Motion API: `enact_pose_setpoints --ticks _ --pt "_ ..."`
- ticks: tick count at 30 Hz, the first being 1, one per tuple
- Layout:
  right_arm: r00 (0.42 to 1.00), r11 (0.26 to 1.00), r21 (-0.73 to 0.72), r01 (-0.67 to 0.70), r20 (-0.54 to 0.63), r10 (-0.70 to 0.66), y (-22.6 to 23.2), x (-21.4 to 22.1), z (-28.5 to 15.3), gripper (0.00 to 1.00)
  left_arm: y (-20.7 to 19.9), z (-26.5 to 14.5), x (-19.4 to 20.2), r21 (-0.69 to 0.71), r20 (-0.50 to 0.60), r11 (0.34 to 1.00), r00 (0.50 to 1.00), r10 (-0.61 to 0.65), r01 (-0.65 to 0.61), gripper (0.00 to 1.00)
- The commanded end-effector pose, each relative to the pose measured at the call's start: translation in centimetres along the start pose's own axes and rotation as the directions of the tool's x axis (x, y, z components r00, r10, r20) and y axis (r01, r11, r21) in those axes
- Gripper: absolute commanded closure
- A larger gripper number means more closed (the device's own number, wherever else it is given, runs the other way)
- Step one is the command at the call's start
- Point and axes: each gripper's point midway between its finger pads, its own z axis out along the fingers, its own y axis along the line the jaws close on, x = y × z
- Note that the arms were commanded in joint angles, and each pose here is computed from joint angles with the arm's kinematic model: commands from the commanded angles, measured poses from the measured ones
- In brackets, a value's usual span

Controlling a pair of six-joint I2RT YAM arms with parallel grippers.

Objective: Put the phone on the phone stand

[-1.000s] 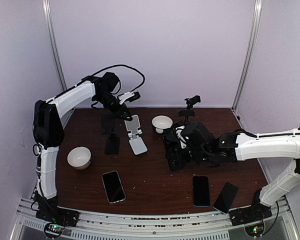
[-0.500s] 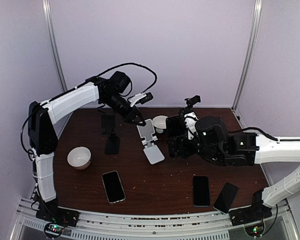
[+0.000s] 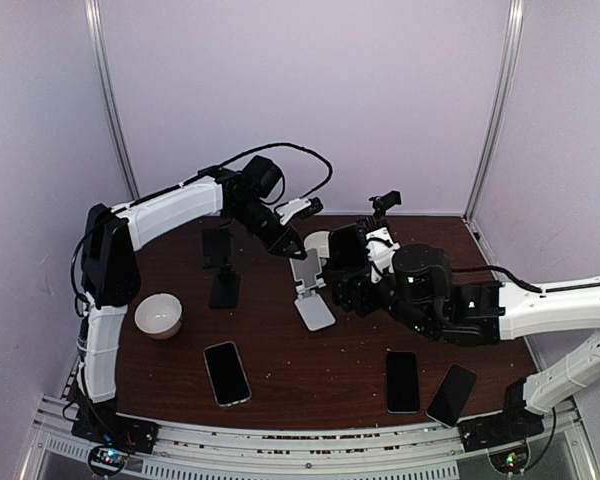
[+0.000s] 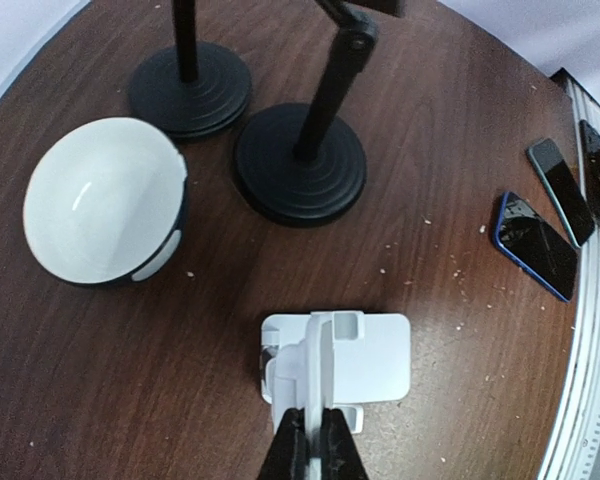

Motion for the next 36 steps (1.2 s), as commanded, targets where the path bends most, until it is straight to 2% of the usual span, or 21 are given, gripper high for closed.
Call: enact_pose_setpoints --ticks 1,5,6,8,10,11,16,17,19,21,25,30,36 --pt "0.992 0.999 0.016 -0.030 0.125 0.027 0.2 -3.3 0.2 0.37 0.6 1.1 -0.7 0.000 0.023 1.000 1.000 0.021 -0.021 1.00" --pt "0.992 1.000 0.020 -0.011 0.127 0.008 0.6 -3.1 0.8 0.37 0.5 1.2 -0.7 0.001 0.021 1.000 0.999 0.031 -0.031 1.00" --pt "0.992 1.000 0.020 -0.007 0.128 0.004 0.7 -3.2 1.0 0.37 0.5 1.1 -0.8 -0.001 0.023 0.999 0.999 0.035 -0.035 0.97" --pt "0.992 1.000 0.022 0.005 0.129 -0.008 0.9 -3.3 1.3 0.36 0.6 0.5 -1.2 -0.017 0.033 0.999 0.999 0.042 -0.041 0.76" --pt "0.991 1.000 0.023 0.017 0.133 -0.020 1.1 -3.5 1.6 0.36 0.8 -0.4 -2.1 -0.049 0.052 0.997 0.997 0.057 -0.055 0.62" --pt "0.991 0.999 0.023 0.026 0.134 -0.029 1.2 -3.6 1.7 0.36 1.0 -1.1 -2.7 -0.074 0.063 0.995 0.996 0.068 -0.063 0.52" --pt "0.989 0.998 0.030 0.050 0.136 -0.054 1.7 -4.4 2.9 0.36 2.3 -5.7 -6.1 -0.191 0.176 0.980 0.980 0.094 -0.060 0.31" --pt "0.989 0.998 0.035 0.049 0.135 -0.053 1.7 -4.6 3.2 0.36 2.7 -6.8 -6.5 -0.213 0.206 0.976 0.975 0.086 -0.041 0.22" --pt "0.990 0.998 0.039 0.042 0.135 -0.047 1.9 -4.6 3.9 0.37 3.6 -9.2 -7.3 -0.269 0.272 0.963 0.960 0.072 0.004 0.16" --pt "0.989 0.999 0.042 0.032 0.142 -0.037 2.4 -4.8 4.7 0.38 4.8 -11.7 -7.1 -0.333 0.335 0.941 0.941 0.054 0.064 0.03" --pt "0.987 0.991 0.135 -0.015 0.160 -0.007 2.1 -5.6 6.6 0.37 7.8 -15.7 -4.3 -0.470 0.424 0.853 0.906 -0.006 0.225 0.02" --pt "0.981 0.965 0.244 -0.094 0.189 0.047 2.0 -5.3 8.3 0.39 8.9 -19.1 -1.5 -0.586 0.477 0.749 0.879 0.010 0.309 0.02" --pt "0.981 0.926 0.366 -0.090 0.195 0.018 1.9 -4.4 9.3 0.39 9.1 -19.1 -0.1 -0.596 0.455 0.745 0.891 0.004 0.301 0.02"
